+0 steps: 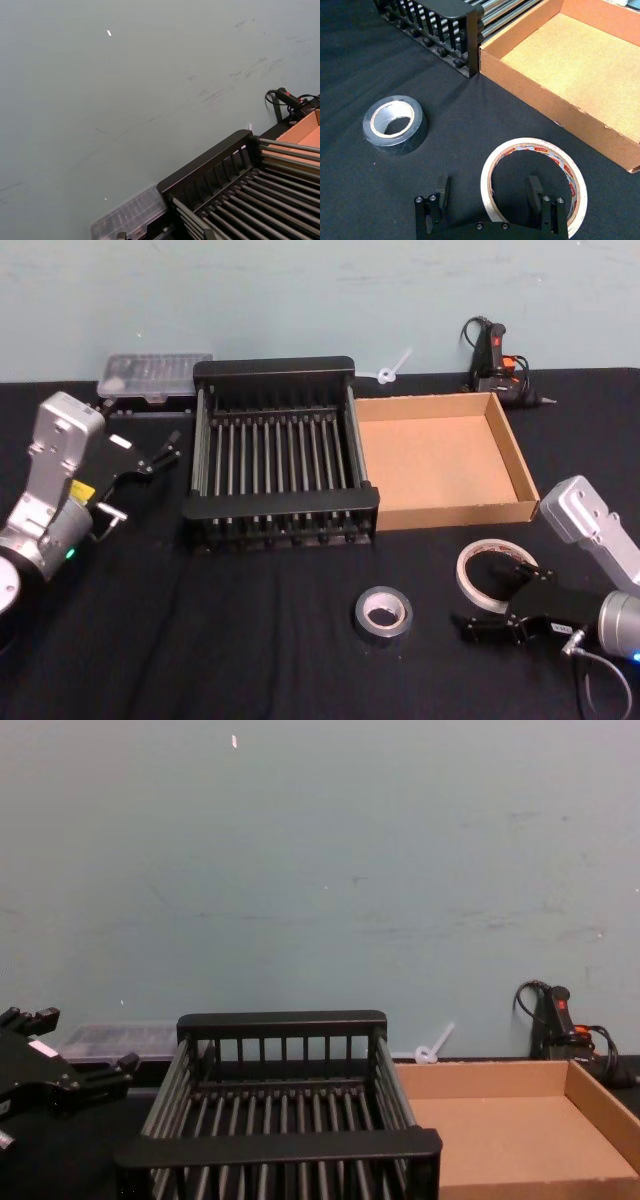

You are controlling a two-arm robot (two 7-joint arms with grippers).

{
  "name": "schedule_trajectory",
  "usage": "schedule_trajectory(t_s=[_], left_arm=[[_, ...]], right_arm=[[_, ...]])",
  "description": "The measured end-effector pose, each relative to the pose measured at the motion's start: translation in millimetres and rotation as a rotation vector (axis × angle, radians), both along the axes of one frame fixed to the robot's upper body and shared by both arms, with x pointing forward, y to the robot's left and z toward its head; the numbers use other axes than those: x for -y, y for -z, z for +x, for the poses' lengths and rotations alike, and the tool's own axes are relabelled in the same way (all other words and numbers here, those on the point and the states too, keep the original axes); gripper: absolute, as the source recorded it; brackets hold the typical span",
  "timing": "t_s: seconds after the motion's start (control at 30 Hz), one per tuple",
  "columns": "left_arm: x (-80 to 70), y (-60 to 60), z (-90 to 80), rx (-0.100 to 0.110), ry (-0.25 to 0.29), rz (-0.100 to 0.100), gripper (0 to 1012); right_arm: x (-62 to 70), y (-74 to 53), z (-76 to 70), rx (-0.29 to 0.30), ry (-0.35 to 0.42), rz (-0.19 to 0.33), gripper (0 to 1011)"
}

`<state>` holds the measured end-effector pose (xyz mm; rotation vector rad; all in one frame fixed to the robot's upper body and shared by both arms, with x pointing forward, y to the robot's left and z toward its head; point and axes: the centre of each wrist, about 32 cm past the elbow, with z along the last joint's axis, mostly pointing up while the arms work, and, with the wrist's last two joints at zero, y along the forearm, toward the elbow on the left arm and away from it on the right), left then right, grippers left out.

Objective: Pick up the white tape and place it into the black box , Pick up the silver tape and place it into the brown box.

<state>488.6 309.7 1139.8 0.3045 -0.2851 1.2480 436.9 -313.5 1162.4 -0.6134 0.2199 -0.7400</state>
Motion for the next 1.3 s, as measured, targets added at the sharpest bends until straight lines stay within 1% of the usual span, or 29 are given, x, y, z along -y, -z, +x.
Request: schedule_trajectory(t_s=[0.43,1.1,1.17,1.3], left_arm=[[0.0,0.0,0.0,0.000,0.000,0.000,1001],[0.0,0.0,0.0,0.000,0.000,0.000,1001],[0.0,0.0,0.0,0.000,0.000,0.000,1002],[0.0,0.0,0.0,0.000,0.000,0.000,1001]], right_arm=[[-0.9,-1.0,0.4,0.004,-0.008,-0.014,1002],[-1.0,-0.9,0.2,0.004,-0.007,-0.013,1002],[-1.0,-0.8,0.2,0.004,-0.007,-0.013,985],[-0.8,-0.8,0.2,0.004,-0.007,-0.013,902]])
